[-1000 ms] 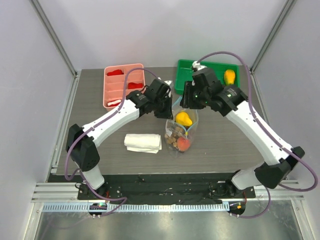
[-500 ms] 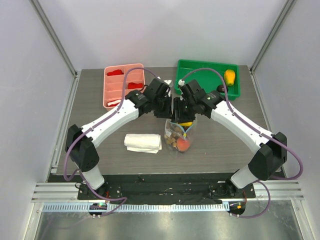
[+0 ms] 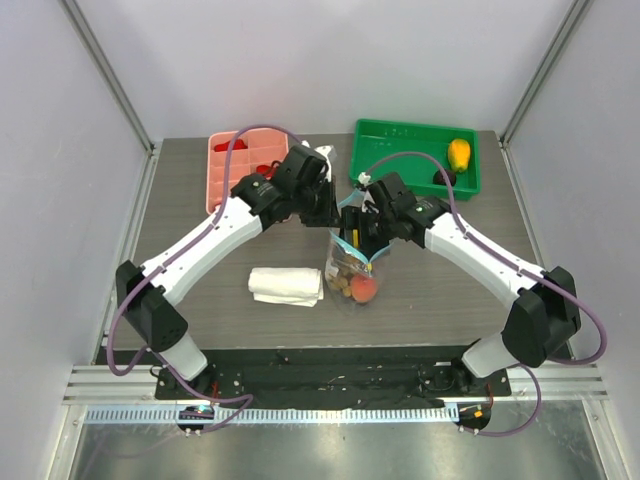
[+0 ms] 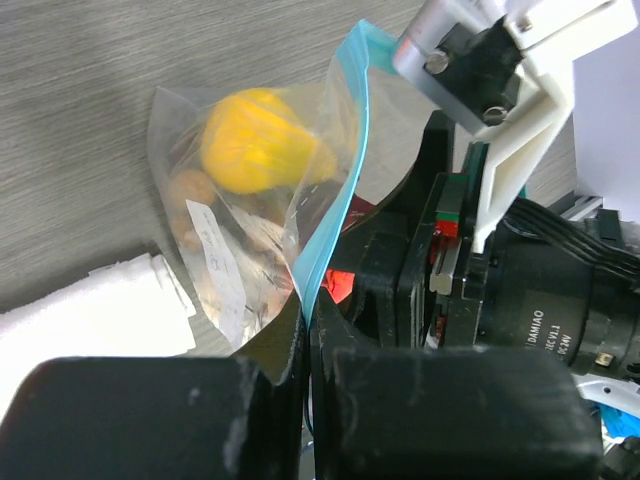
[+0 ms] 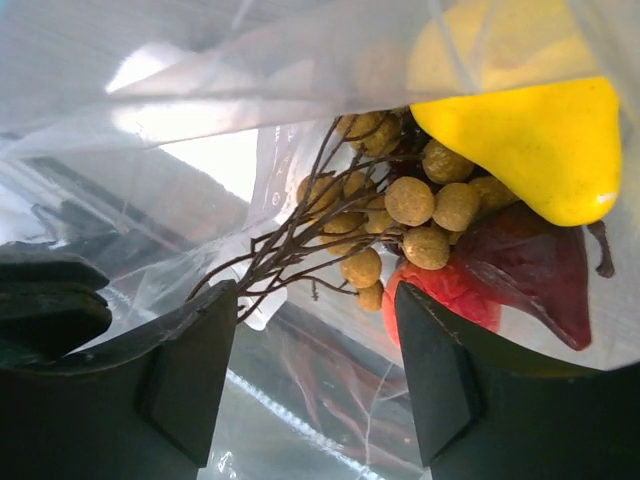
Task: Open the zip-top bag and remove the fake food
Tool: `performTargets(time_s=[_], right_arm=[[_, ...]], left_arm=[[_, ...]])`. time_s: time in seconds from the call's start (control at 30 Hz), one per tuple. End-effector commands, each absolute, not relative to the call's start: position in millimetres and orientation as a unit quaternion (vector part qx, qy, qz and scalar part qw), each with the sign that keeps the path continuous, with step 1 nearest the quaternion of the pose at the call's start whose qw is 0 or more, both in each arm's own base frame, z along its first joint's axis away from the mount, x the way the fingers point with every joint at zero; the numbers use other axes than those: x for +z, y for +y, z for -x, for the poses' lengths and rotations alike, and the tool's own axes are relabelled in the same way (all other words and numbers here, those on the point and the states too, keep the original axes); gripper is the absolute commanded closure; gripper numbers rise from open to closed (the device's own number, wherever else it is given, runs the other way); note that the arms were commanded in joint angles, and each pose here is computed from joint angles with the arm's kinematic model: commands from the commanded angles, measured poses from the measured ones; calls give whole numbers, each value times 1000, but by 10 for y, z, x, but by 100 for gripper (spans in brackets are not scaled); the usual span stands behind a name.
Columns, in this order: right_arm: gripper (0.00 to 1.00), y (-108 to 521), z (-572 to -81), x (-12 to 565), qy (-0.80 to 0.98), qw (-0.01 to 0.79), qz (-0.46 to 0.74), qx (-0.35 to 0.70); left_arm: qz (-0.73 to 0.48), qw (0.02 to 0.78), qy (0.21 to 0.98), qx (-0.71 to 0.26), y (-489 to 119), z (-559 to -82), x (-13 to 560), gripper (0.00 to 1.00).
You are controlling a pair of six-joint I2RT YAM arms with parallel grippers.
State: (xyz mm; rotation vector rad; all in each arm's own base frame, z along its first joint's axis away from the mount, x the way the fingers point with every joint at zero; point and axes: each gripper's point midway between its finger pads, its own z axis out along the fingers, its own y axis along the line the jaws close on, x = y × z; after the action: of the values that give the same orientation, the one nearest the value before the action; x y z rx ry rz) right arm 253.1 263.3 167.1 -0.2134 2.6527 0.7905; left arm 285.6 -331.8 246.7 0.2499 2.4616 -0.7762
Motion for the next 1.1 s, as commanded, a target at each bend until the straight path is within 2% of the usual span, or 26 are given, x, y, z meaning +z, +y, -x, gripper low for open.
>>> performTargets(time_s=[0.0,0.3,0.5,0.67,0.83,0.9,0.97,1.03,1.07], right_arm=[[27,2906,-2491,1963,907,182,83,372],[28,3083,-2244,1894,896,56,-16,440],[31,3048,-2108,1707,904,-62,-114,407],[33,3086,-2131,1598,886,-98,-195,408],[39,3064,-2256,1533,884,-86,-242,391],[49,3053,-2286,1519,879,-87,-265,387],[66,3034,-2321,1507,878,-79,-276,384],[73,3012,-2324,1521,877,-73,-281,383],[80,2993,-2308,1509,877,-73,-283,382]], left_arm=[[-100,284,890,-343,-3446,-2743,2897,100],[-108,276,894,-337,-3479,-2720,2805,100],[-106,277,894,-337,-3521,-2714,2774,100],[-101,284,891,-339,-3543,-2724,2773,100],[-99,286,890,-341,-3585,-2697,2763,100],[-101,286,890,-339,-3600,-2672,2752,100],[-102,285,891,-338,-3607,-2652,2738,100],[-101,286,892,-334,-3596,-2644,2713,100],[-101,286,893,-332,-3581,-2638,2704,100]])
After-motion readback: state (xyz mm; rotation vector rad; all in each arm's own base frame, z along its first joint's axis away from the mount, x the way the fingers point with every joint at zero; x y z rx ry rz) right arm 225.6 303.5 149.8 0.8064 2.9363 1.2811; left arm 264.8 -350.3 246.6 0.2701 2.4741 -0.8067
